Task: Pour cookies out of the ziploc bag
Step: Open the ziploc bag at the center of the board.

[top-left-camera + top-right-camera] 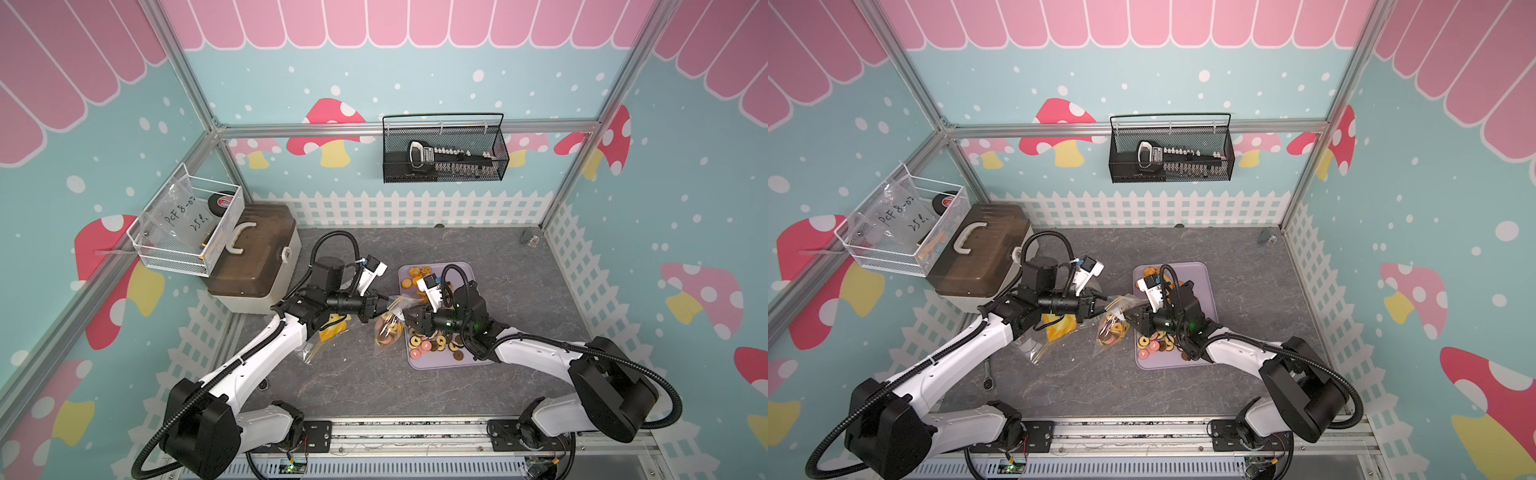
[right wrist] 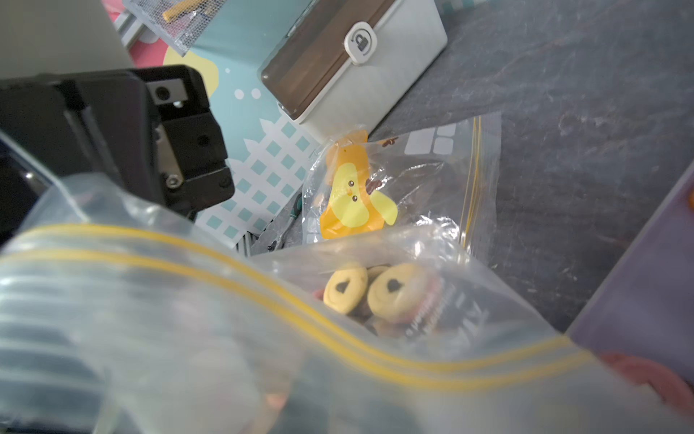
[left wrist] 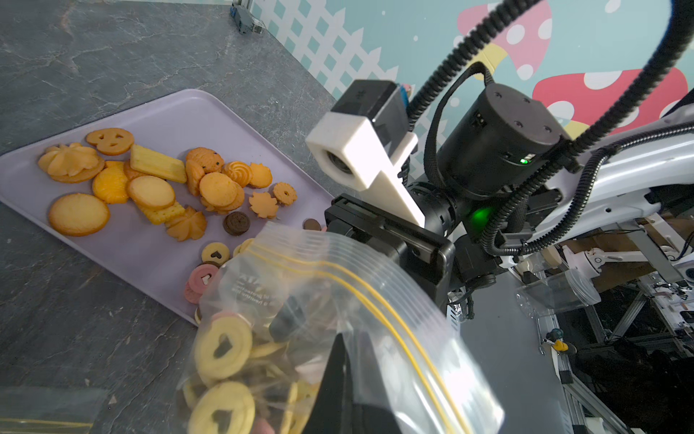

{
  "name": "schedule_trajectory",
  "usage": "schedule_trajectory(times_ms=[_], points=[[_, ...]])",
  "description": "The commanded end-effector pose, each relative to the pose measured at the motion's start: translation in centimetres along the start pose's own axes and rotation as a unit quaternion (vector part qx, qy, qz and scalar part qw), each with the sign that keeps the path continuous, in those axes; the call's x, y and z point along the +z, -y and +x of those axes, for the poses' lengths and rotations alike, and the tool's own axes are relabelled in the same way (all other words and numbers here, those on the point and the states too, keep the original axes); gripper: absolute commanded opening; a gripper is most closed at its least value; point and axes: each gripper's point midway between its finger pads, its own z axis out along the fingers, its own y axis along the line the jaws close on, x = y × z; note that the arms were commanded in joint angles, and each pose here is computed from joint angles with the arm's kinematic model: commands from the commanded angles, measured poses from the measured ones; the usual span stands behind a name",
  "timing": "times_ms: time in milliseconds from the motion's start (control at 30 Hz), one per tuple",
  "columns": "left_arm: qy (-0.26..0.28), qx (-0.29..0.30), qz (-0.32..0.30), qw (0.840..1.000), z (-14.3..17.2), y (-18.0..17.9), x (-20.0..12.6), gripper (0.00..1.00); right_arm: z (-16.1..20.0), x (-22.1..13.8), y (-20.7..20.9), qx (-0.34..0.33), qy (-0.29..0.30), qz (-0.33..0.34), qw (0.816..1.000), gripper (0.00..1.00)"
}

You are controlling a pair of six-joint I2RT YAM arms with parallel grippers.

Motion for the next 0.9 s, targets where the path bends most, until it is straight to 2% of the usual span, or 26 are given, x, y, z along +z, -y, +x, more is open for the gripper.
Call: schedule_trajectory(times_ms=[0, 67, 300, 500, 867], points=[[0.004, 0.011, 0.017, 1.0, 0.0, 0.6, 0.2, 0.0, -1.4, 0.3, -1.2, -0.008, 0.019, -0.017, 1.0, 0.08], [0.002, 0.007, 0.013, 1.0, 0.3, 0.4, 0.2, 0.0, -1.5, 0.2, -1.1, -0.004, 0.021, -0.016, 1.0, 0.0], [-0.012, -0.013, -0.037, 0.999, 1.7, -1.7, 0.0, 0.0, -1.5, -1.0, -0.4, 0.01, 0.036, 0.009, 0.999, 0.0], [-0.002, -0.047, -0.092, 0.995, 2.3, -4.9, -1.3, 0.0, -0.8, -2.1, 0.5, 0.016, 0.037, 0.03, 0.999, 0.0], [0.011, -0.069, -0.143, 0.987, 2.5, -7.2, -2.5, 0.0, 0.4, -2.8, 0.9, 0.023, 0.027, 0.035, 0.999, 0.0]])
